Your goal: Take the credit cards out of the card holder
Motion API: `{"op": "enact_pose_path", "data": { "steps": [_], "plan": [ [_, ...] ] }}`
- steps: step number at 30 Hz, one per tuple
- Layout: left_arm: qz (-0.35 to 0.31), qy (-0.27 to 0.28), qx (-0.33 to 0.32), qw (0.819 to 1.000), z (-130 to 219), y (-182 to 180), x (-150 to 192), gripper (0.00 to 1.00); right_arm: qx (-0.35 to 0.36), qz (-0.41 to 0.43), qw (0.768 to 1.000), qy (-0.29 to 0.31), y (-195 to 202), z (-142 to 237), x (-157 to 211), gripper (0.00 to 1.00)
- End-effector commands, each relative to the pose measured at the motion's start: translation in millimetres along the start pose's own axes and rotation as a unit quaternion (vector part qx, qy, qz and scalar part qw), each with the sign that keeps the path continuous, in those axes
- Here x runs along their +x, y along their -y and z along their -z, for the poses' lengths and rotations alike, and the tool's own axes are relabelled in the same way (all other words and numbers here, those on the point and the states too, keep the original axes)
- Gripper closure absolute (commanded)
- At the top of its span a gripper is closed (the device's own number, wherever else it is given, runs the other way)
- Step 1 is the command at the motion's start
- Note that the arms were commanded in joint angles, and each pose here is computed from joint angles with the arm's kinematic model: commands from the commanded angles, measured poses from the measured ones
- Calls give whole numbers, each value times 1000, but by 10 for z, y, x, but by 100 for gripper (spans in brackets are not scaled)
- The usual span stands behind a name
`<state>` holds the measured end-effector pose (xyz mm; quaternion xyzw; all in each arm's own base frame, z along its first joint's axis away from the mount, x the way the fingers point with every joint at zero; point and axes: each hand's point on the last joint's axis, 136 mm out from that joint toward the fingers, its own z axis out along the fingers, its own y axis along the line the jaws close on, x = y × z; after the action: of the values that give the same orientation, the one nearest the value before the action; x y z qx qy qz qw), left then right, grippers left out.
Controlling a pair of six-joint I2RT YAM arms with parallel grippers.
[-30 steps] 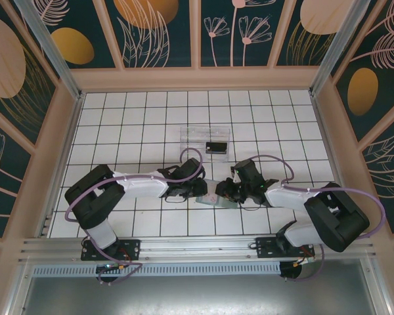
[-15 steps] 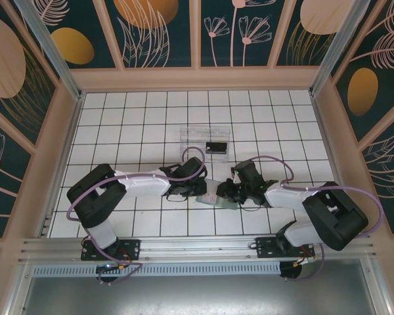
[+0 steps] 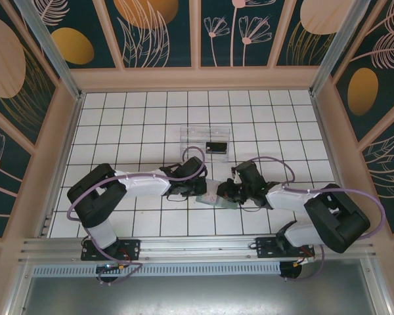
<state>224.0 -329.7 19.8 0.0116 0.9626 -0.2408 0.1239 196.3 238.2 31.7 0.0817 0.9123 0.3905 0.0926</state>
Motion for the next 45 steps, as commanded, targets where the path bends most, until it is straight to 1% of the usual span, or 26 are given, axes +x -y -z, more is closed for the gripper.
{"op": "enact_pose_path", "data": {
  "steps": [1,7,12,15,20,23,26,31,35,40,42,45],
  "plan": [
    [6,-50,-84,995,-159,-503,303,89,-38,11,999,9,-196,62,-31,86],
    [6,-44,-71,996,-127,-429,268,86,-44,12,999,10,-220,69,-35,86],
    [-2,-46,-56,997,-109,-346,246,84,17,-6,1000,21,40,72,-37,82],
    [-13,-55,-50,997,-126,-316,272,83,34,-11,999,26,130,88,-37,81],
    [-22,-76,-58,995,-182,-378,359,78,34,-13,999,27,151,84,-29,80],
    [-24,-78,-60,995,-180,-392,369,74,32,-14,999,25,157,70,-26,79],
    [-24,-80,-60,995,-179,-390,374,72,25,-14,999,24,128,58,-34,79],
    [-20,-82,-61,995,-192,-400,381,73,12,-13,1000,25,81,51,-52,79],
    [-20,-81,-61,995,-195,-399,379,74,22,-19,999,19,155,20,-26,79],
    [-18,-84,-63,994,-207,-408,388,75,17,-26,999,14,173,-8,-21,79],
    [-18,-84,-63,994,-208,-407,390,76,6,-23,1000,15,133,-13,-28,79],
    [-18,-83,-62,994,-205,-393,378,76,-30,-17,999,22,0,14,-50,79]
  ]
}}
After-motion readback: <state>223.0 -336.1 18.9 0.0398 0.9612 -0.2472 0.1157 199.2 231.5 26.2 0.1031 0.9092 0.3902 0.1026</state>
